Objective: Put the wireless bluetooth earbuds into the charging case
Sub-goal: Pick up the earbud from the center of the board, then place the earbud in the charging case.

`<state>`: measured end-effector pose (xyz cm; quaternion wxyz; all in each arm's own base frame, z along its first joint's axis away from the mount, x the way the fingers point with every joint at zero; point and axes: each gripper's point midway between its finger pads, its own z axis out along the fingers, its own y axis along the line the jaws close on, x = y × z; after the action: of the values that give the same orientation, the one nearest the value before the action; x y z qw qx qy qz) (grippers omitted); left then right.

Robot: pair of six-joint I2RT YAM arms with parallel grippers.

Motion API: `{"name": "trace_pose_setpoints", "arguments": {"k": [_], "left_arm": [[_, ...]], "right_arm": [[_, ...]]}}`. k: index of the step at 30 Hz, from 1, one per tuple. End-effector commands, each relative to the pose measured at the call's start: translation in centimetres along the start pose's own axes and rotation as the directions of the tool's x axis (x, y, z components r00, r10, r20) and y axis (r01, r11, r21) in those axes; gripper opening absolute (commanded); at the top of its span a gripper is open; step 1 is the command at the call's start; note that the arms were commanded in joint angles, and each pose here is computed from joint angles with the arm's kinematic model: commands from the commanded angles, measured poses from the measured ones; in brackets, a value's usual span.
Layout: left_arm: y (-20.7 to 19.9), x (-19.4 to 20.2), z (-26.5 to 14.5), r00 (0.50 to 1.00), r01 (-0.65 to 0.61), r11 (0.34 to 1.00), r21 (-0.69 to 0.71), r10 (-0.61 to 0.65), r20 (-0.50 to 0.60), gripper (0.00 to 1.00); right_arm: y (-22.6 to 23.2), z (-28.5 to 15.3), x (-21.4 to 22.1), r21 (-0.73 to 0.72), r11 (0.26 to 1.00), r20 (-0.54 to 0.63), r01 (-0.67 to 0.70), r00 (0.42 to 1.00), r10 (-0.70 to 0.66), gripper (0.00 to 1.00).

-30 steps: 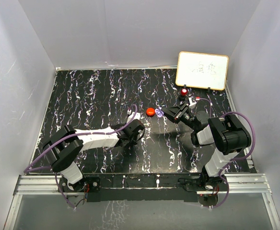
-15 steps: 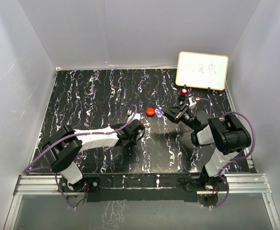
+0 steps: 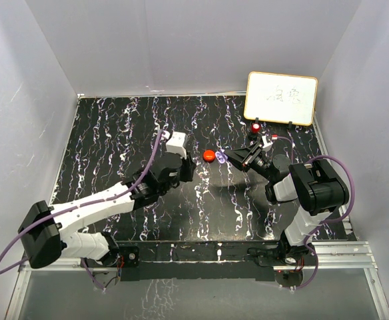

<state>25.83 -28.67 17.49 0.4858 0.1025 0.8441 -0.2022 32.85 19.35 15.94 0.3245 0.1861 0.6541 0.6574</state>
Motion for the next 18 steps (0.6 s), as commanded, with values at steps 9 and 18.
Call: {"name": "trace_pose_setpoints", "arguments": {"k": [9, 18], "left_arm": [[-5.1, -7.4, 1.6, 0.958, 0.057, 0.969, 0.24, -0.12, 0.259, 0.0], [-5.3, -11.3, 1.4, 0.865, 0.142, 0.929, 0.342, -0.284, 0.413, 0.0]], "right_arm": [[2.4, 0.5, -1.4, 0.013, 1.0, 0.028, -0.021, 0.999, 0.021, 0.0], [3.2, 0.4, -2.2, -0.001, 0.99, 0.087, -0.138, 0.987, 0.137, 0.0]]}}
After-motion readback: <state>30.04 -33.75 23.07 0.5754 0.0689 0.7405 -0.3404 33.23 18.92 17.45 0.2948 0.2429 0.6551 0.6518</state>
